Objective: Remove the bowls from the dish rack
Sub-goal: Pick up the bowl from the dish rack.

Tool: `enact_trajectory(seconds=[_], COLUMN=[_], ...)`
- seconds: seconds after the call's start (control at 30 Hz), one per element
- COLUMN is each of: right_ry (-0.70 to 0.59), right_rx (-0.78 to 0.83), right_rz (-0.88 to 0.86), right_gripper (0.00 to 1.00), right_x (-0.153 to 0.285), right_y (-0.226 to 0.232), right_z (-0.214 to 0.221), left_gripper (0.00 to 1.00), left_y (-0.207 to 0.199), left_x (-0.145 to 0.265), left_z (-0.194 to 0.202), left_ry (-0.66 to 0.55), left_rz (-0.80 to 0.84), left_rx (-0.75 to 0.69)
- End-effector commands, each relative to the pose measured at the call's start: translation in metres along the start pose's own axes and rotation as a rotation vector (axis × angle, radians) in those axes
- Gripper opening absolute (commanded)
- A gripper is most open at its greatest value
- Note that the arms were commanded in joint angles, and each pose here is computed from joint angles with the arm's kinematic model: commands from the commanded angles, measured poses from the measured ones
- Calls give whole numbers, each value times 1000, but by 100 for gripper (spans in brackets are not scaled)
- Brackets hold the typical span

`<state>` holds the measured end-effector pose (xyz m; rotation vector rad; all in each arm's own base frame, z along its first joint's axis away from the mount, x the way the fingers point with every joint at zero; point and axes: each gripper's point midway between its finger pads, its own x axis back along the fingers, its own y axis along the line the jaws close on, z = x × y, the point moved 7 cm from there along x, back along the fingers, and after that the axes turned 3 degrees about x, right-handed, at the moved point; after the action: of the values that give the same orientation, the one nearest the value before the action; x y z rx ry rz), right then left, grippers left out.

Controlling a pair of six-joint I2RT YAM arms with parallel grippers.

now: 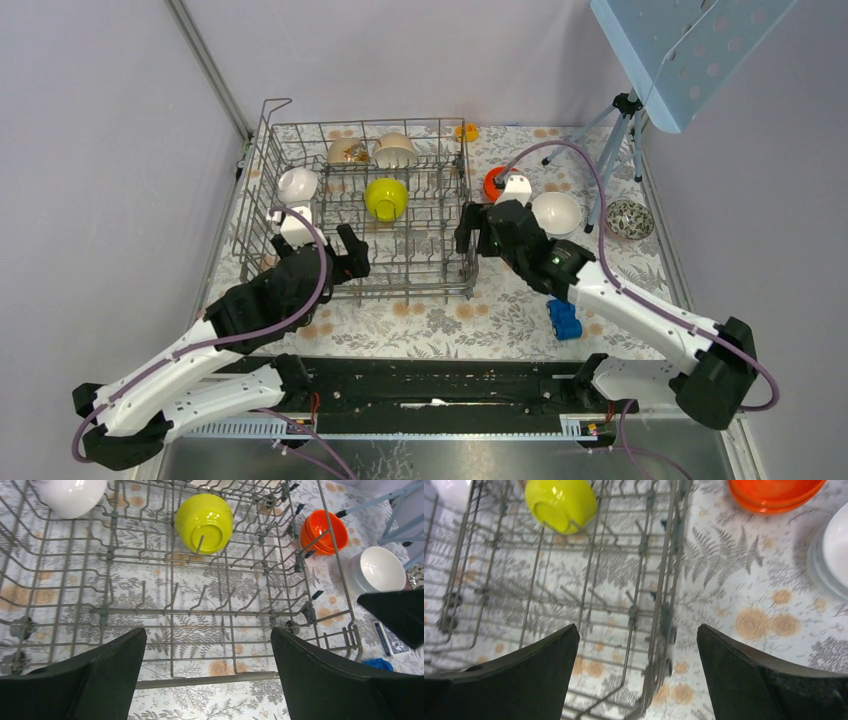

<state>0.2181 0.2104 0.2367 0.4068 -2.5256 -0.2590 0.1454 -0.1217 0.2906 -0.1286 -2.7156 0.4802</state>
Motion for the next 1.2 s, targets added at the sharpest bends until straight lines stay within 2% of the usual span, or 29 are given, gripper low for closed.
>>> enact_trajectory(seconds=[0.0,0.1,0.27,0.4,0.5,0.6,0.7,0.93,1.17], right_ry=[-77,-2,16,41,51,53,51,55,106], right_rx=[-3,-82,-117,-134,-143,-154,-161,-175,-209], right_rz=[102,87,32,-22,-13,11,18,-44,-100], right_gripper=[93,87,79,77,78,81,83,84,84], right_x=[-25,-51,-64,-68,-70,-70,-67,-65,-65], right_y=[-8,-24,-32,-27,-29,-33,-35,-31,-27], right_z=[-38,-39,-34,-26,-21,-16,-13,-7,7], left_gripper=[99,99,99,99,99,99,99,99,98], left_y=[11,12,15,12,-1,-12,-11,26,53], left_x=[6,6,7,2,-11,-38,-77,-147,-218], left_z=[-14,-13,-9,-16,-31,-43,-61,-98,-96], left_ry=[-80,-80,-65,-105,-145,-146,-82,-36,15], left_rz=[-61,-62,-65,-80,-160,-337,-453,-647,-809], left_rx=[22,29,8,-42,-129,-278,-334,-440,-586])
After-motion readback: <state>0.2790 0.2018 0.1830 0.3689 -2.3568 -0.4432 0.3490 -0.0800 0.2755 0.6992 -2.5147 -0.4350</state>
